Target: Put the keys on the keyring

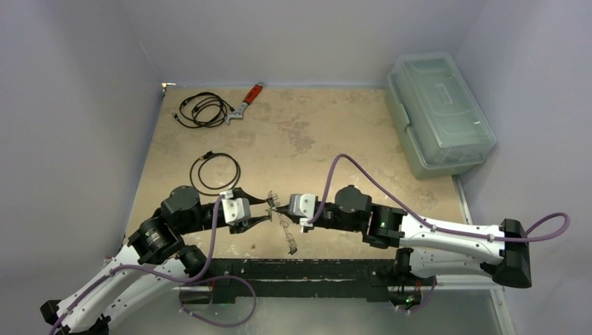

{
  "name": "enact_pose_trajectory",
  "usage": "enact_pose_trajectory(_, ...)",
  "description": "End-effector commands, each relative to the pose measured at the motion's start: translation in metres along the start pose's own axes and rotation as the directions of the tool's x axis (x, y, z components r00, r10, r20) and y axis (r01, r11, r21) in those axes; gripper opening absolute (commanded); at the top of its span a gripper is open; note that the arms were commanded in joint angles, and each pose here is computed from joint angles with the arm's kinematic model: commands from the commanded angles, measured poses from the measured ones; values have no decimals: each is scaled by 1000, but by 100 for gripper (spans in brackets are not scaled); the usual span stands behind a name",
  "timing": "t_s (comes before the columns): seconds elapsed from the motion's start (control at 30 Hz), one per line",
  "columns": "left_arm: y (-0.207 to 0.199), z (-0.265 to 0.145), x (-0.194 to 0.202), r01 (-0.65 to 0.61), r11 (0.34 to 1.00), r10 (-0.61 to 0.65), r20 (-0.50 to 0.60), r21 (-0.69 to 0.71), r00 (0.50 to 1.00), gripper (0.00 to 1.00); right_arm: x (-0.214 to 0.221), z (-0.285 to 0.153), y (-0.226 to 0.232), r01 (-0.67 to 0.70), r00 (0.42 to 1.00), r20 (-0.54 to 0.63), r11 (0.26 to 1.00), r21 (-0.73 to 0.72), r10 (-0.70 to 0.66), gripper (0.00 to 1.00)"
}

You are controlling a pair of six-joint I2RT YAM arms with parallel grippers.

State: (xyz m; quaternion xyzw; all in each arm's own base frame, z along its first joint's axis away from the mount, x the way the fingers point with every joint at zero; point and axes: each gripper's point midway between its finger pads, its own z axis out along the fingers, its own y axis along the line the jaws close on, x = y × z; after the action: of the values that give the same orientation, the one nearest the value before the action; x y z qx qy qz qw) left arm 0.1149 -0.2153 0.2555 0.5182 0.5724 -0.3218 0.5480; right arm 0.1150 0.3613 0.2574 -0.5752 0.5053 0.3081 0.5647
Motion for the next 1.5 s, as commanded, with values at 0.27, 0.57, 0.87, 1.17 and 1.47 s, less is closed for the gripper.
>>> enact_pose_trajectory(0.27, -13, 17, -28, -48, 992, 29, 158, 115, 987, 36, -57, -31, -29, -109, 952, 300, 982, 154, 59, 0)
enact_pose_trajectory(0.57, -9, 23, -34, -103, 987, 82, 170, 124, 982, 28, -52, -34, -26, -111, 956, 286, 983, 147, 65, 0)
enact_pose_trajectory(0.87, -5, 25, -31, -126, 985, 110, 133, 120, 985, 5, -52, -37, -24, -114, 958, 278, 984, 135, 73, 0)
enact_pose_trajectory(1.17, -3, 27, -37, -112, 987, 95, 148, 111, 984, 0, -67, -46, -32, -170, 926, 364, 972, 163, 101, 0)
enact_pose_trajectory(1.47, -8, 33, -43, -11, 991, -17, 204, 136, 979, 0, -80, -55, -38, -225, 846, 525, 955, 193, 93, 0)
